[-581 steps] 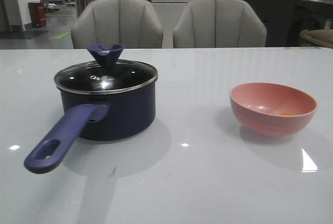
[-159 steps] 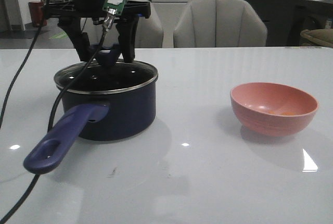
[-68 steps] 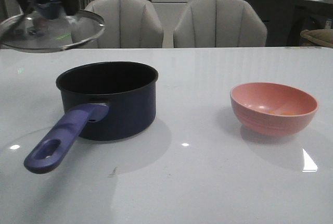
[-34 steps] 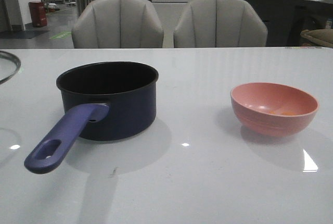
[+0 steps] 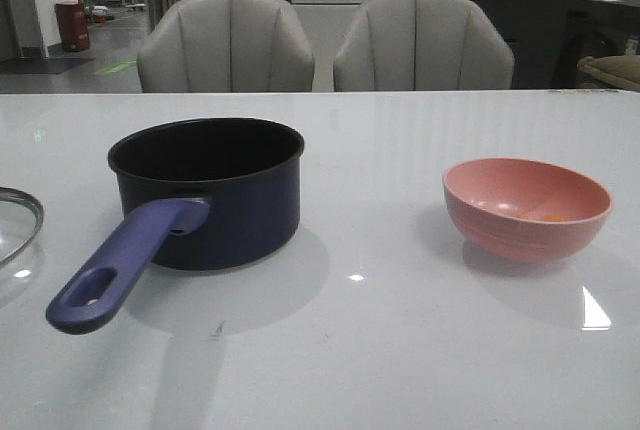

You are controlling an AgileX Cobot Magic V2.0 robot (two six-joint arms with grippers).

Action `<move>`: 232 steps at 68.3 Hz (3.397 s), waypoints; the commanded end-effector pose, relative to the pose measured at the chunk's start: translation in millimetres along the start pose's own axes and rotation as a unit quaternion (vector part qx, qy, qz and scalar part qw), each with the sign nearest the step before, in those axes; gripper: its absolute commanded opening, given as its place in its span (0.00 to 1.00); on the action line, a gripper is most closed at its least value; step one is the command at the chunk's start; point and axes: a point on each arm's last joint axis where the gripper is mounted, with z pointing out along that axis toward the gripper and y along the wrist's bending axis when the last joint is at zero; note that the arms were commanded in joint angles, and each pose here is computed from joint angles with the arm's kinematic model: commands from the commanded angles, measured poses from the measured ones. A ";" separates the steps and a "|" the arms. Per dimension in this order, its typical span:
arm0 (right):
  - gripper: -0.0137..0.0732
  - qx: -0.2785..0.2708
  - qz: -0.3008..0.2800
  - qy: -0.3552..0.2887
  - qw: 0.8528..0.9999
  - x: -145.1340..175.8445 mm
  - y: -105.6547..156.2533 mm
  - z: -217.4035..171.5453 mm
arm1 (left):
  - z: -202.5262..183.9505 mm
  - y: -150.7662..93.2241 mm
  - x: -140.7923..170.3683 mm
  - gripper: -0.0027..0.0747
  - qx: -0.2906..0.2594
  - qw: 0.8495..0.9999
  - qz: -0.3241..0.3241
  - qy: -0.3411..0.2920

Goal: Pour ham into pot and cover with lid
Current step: 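Set the glass lid down beside the pot and withdraw left gripper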

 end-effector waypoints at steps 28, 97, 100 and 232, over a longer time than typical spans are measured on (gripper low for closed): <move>0.33 0.000 -0.008 -0.057 0.998 -10.9 0.4 -2.3 | 6.1 0.2 -6.1 0.73 0.002 1.000 0.000 -0.001; 0.33 0.000 -0.008 -0.057 0.998 -10.9 0.4 -2.3 | -193.0 -53.2 51.4 0.86 0.036 0.943 0.114 -0.310; 0.33 0.000 -0.008 -0.057 0.998 -10.9 0.4 -2.3 | -197.6 -51.8 61.6 0.86 0.037 0.940 0.114 -0.321; 0.33 0.007 0.014 0.074 0.997 -66.1 1.7 42.5 | -153.6 -21.0 261.0 0.86 0.126 0.751 0.104 -0.640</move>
